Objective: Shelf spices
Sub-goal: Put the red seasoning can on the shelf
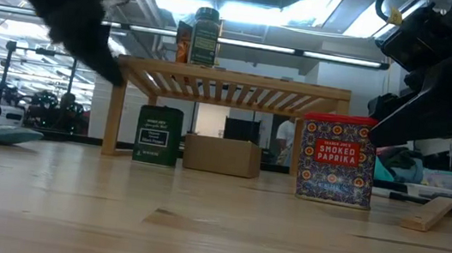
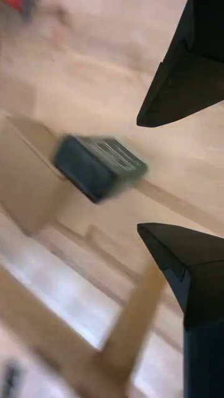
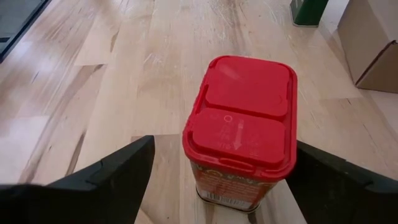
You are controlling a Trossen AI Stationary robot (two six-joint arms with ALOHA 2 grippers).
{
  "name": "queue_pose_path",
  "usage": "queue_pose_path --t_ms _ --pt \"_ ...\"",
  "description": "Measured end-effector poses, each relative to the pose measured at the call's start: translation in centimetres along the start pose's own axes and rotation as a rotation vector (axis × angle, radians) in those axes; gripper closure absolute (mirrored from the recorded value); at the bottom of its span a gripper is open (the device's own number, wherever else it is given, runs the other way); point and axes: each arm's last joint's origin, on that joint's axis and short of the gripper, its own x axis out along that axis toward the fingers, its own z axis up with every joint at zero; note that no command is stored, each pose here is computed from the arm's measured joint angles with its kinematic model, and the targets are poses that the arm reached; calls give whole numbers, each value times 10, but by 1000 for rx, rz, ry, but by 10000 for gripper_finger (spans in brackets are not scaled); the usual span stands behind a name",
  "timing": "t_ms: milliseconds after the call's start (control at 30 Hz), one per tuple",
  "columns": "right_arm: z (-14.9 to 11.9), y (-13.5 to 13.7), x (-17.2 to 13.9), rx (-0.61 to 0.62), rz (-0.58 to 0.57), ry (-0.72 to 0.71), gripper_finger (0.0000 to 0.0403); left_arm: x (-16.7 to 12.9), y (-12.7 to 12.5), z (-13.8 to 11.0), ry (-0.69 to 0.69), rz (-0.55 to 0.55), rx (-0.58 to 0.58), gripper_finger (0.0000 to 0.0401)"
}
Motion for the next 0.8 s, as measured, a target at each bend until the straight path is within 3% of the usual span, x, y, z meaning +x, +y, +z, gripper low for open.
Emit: queue_pose_path --t_ms 233,533,600,733,800 --pt "0 0 0 0 0 0 61 19 5 -34 -29 153 -51 143" --pt "0 0 0 -1 16 9 61 35 10 -66 -142 83 -112 143" --pt "-3 3 -2 -10 151 88 61 37 11 -70 -171 63 -137 143" --pt "-12 13 -8 -10 546 292 61 38 11 -74 -185 24 -170 143" --pt "-14 15 -11 -1 676 356 61 38 11 -75 -192 17 -180 143"
